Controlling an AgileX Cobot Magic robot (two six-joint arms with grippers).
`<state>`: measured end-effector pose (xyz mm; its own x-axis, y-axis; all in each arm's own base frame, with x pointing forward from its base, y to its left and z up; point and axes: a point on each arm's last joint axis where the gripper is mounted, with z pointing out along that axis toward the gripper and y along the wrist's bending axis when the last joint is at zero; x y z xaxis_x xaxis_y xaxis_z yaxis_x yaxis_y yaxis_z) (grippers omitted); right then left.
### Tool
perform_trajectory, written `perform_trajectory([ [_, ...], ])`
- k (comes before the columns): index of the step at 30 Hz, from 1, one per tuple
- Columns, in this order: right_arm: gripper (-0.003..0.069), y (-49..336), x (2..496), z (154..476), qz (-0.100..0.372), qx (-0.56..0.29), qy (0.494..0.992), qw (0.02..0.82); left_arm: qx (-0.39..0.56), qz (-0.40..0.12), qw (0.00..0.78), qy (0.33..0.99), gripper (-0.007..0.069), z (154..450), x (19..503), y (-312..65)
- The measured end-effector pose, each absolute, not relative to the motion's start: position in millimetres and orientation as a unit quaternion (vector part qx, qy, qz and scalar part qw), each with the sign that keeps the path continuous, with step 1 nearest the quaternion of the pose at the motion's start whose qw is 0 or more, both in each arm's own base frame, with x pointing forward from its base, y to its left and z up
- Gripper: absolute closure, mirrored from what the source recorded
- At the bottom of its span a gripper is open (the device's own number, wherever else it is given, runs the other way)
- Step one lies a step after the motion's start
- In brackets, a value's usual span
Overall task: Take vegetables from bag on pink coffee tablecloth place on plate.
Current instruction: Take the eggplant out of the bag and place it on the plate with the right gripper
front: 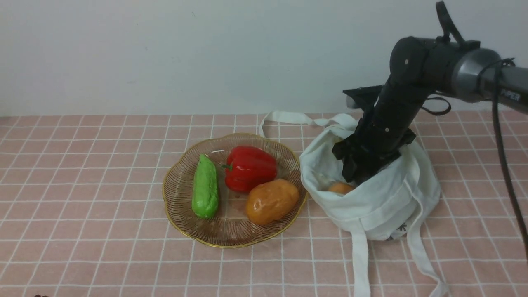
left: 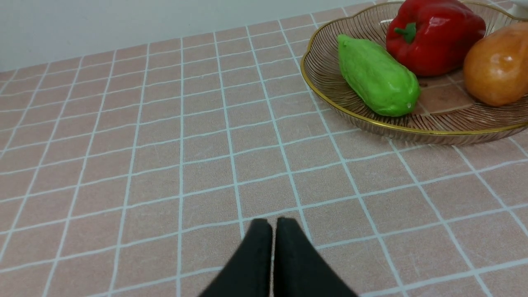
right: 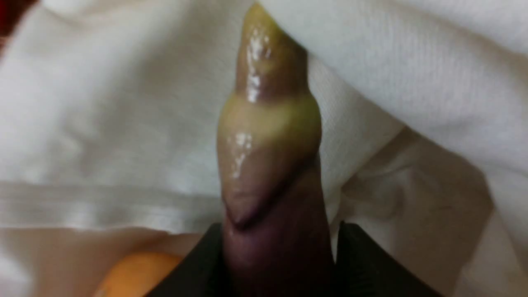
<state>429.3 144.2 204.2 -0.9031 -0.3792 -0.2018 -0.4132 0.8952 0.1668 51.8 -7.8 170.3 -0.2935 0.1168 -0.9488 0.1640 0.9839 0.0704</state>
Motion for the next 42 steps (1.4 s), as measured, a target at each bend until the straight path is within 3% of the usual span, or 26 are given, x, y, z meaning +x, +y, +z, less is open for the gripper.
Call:
perform_trajectory([
  [11, 0.0355, 145.2, 424.4, 296.9, 0.122, -0.228, 0.945, 0.203, 0.087, -0.020, 0.588, 0.804, 0.0630, 170.3, 51.8, -7.8],
  [15, 0.0355, 164.4, 417.7, 312.6, 0.191, -0.249, 0.924, 0.221, 0.087, -0.020, 0.588, 0.804, 0.0630, 170.3, 51.8, -7.8],
  [17, 0.0355, 189.9, 413.2, 308.2, 0.242, -0.278, 0.903, 0.220, 0.087, -0.020, 0.588, 0.804, 0.0630, 170.3, 51.8, -7.8],
  [18, 0.0355, 194.4, 412.1, 307.6, 0.245, -0.285, 0.900, 0.221, 0.087, -0.020, 0.588, 0.804, 0.0630, 170.3, 51.8, -7.8],
  [20, 0.0355, 235.3, 406.2, 291.6, 0.296, -0.313, 0.876, 0.219, 0.087, -0.020, 0.588, 0.804, 0.0630, 170.3, 51.8, -7.8],
  [24, 0.0355, 280.2, 400.1, 263.3, 0.325, -0.318, 0.864, 0.215, 0.087, -0.020, 0.588, 0.804, 0.0630, 170.3, 51.8, -7.8],
  [29, 0.0355, 319.4, 392.2, 228.2, 0.327, -0.330, 0.860, 0.214, 0.087, -0.020, 0.588, 0.804, 0.0630, 170.3, 51.8, -7.8],
  [34, 0.0336, 327.9, 391.9, 213.3, 0.325, -0.331, 0.860, 0.211, 0.087, -0.020, 0.588, 0.804, 0.0630, 170.3, 51.8, -7.8],
  [40, 0.0111, 327.8, 394.2, 209.2, 0.330, -0.313, 0.867, 0.203, 0.087, -0.020, 0.588, 0.804, 0.0630, 170.3, 51.8, -7.8],
  [42, 0.0072, 326.0, 394.8, 213.3, 0.336, -0.305, 0.871, 0.190, 0.087, -0.020, 0.588, 0.804, 0.0630, 170.3, 51.8, -7.8],
])
